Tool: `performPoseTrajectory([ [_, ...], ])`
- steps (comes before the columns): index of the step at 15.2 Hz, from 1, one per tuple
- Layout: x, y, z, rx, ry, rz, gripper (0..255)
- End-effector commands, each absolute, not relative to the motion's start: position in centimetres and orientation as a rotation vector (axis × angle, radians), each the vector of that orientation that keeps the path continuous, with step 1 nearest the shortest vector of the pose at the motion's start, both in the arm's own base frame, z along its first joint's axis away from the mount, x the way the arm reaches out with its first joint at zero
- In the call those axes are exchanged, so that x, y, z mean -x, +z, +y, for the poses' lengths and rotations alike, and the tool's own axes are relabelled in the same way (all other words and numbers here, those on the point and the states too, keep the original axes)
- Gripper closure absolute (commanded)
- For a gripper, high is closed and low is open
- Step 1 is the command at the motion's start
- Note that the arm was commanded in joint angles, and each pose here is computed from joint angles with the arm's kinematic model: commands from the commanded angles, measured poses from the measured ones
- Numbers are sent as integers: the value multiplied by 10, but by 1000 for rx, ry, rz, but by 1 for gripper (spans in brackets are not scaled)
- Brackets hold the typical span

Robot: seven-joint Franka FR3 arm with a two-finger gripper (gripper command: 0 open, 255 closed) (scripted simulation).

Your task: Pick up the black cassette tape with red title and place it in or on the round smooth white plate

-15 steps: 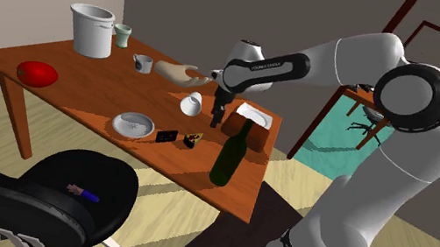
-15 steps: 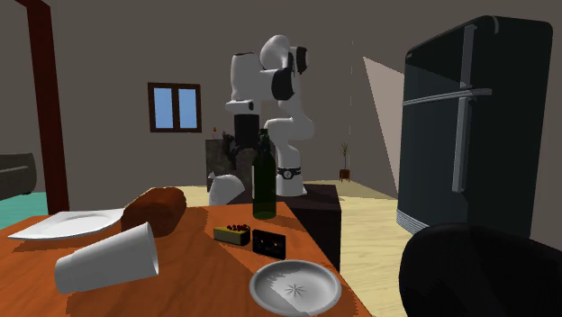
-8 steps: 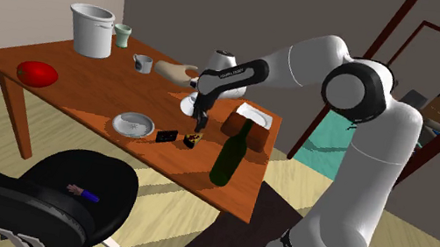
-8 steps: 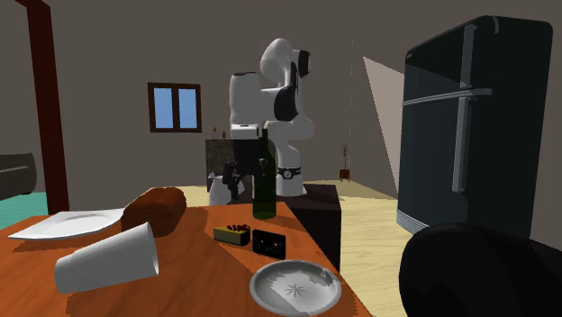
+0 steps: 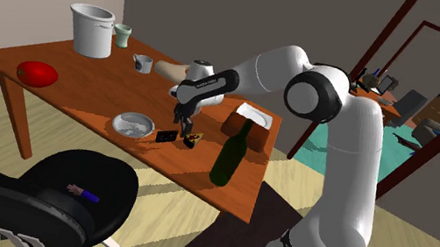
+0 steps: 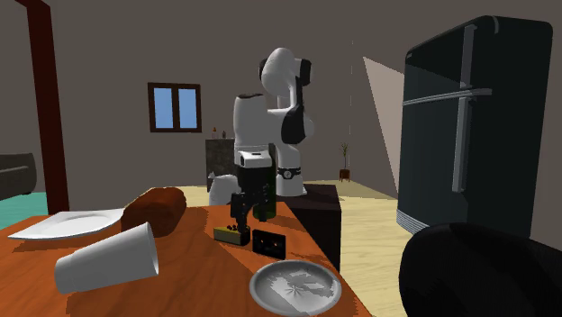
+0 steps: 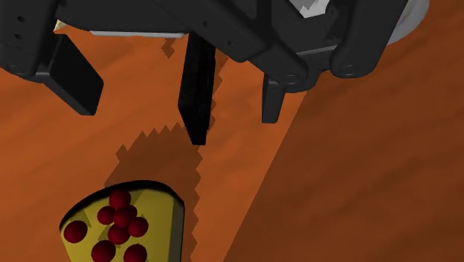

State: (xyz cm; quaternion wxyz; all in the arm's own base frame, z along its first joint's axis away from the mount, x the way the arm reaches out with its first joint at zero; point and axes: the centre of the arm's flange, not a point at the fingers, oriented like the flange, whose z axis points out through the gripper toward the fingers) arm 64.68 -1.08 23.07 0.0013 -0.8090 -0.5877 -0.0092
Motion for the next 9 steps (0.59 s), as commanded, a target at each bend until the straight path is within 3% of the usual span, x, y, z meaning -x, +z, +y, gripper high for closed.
performPoseTrajectory([
  [1,-648,220,-10,2530,-29,-1858,0],
  [9,-649,191,-10,2530,-29,-1858,0],
])
